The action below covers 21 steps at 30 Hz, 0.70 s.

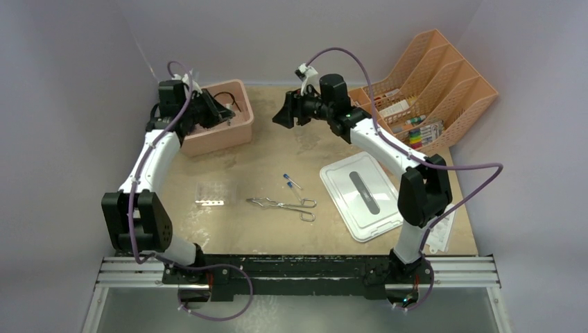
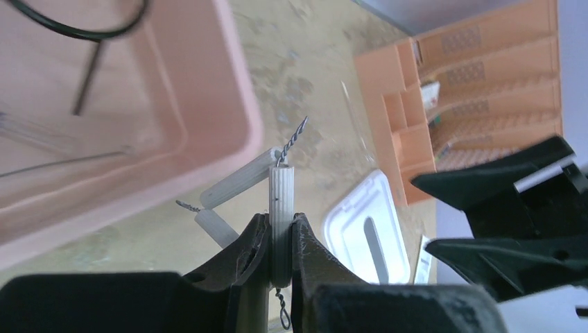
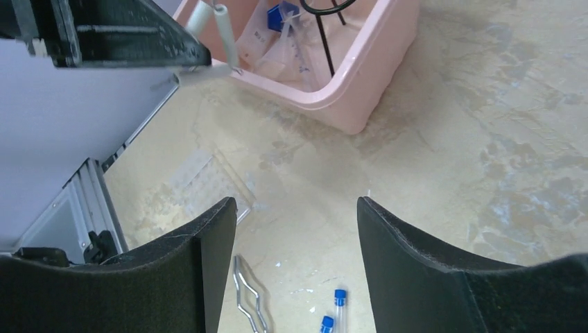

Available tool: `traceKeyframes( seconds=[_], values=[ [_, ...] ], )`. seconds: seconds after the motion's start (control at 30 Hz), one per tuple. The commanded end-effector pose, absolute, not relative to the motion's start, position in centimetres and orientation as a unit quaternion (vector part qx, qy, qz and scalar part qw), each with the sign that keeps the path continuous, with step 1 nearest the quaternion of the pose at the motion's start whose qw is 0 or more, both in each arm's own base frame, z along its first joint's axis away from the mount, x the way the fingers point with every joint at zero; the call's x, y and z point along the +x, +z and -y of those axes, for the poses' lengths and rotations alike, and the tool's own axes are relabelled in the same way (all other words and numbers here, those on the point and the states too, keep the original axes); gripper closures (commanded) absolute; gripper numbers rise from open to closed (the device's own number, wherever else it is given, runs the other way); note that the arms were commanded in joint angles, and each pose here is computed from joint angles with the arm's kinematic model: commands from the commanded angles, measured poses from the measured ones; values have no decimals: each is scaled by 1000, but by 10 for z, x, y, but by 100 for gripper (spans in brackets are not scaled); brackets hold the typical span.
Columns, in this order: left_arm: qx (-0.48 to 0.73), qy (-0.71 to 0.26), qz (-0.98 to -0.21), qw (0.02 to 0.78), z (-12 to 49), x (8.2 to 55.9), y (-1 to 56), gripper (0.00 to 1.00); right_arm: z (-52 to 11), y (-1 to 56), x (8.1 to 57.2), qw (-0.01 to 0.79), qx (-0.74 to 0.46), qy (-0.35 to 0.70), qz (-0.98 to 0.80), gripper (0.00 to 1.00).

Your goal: Organize the chemistry lab equipment

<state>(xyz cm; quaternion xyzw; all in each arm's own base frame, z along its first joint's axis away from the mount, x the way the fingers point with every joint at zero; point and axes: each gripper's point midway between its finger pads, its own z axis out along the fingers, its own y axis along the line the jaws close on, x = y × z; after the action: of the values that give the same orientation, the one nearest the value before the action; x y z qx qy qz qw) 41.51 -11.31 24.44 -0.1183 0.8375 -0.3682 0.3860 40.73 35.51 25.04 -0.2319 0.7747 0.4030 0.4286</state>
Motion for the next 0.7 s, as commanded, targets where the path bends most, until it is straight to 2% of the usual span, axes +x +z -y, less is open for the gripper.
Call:
traceKeyframes(
  seconds=[0.0, 0.1, 0.37, 0.67],
  values=[
    [-141, -321, -842, 410, 78, 436, 255, 100, -346, 297, 409, 474, -223, 401, -752, 34],
    [-153, -280, -859, 401, 64, 447, 242, 100, -344, 293, 411, 476, -222, 393, -755, 34],
    [-155, -247, -893, 344, 67, 468, 194, 100, -336, 281, 417, 478, -220, 363, -769, 34],
    [-133, -223, -916, 306, 95, 482, 164, 100, -334, 274, 421, 477, -217, 355, -775, 34]
  ],
)
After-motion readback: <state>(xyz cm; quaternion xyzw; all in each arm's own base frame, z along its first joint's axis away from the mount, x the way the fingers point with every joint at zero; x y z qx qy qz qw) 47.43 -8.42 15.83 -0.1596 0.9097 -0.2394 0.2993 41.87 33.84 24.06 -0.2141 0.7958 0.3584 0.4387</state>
